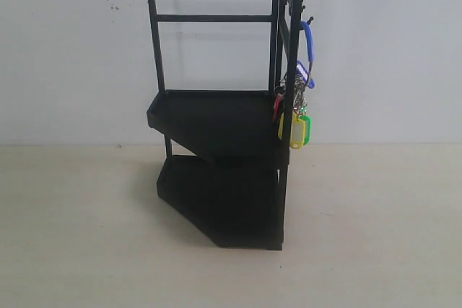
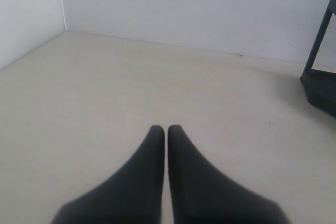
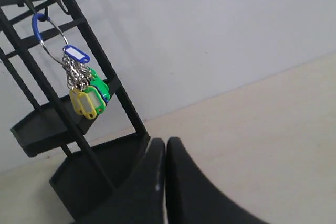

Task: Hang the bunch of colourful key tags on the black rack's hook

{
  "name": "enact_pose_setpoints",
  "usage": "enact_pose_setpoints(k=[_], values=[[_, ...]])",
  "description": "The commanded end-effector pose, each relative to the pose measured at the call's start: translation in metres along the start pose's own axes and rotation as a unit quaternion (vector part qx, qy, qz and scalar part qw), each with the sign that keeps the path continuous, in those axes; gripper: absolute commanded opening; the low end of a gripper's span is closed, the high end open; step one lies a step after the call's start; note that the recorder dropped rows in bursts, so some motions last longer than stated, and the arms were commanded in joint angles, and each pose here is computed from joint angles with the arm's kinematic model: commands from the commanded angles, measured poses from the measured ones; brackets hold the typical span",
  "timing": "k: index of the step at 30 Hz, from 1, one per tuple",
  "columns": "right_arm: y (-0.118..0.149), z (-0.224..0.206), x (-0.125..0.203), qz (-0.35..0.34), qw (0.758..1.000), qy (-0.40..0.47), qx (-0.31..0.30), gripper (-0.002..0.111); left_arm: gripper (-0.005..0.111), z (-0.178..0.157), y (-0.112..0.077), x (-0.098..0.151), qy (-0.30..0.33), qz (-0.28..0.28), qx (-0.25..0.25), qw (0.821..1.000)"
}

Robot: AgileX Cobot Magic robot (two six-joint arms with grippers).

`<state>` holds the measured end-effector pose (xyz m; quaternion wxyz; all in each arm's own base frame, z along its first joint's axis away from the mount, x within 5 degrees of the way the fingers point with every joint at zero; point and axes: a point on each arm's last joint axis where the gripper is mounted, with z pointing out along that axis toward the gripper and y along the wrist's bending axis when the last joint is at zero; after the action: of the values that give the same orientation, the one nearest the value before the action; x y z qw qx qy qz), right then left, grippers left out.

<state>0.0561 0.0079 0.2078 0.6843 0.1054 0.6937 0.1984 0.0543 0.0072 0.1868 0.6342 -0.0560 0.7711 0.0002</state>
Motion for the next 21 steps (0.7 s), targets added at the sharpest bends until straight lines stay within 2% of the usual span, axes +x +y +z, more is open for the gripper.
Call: enact_pose_setpoints(k=[1, 10, 21], values=[[-0.002, 0.000, 0.003, -0.061, 0.998, 0.013, 0.007, 0.000, 0.004, 0.000, -0.001, -0.002, -0.005, -0.005, 0.003, 1.000], [-0.009, -0.003, 0.021, -0.161, 0.979, 0.118, 0.030, 0.000, 0.004, 0.000, -0.001, -0.002, -0.005, -0.005, 0.003, 1.000], [-0.010, -0.004, 0.023, -0.164, 0.977, 0.131, 0.033, 0.000, 0.004, 0.000, -0.001, -0.002, -0.005, -0.005, 0.003, 1.000]])
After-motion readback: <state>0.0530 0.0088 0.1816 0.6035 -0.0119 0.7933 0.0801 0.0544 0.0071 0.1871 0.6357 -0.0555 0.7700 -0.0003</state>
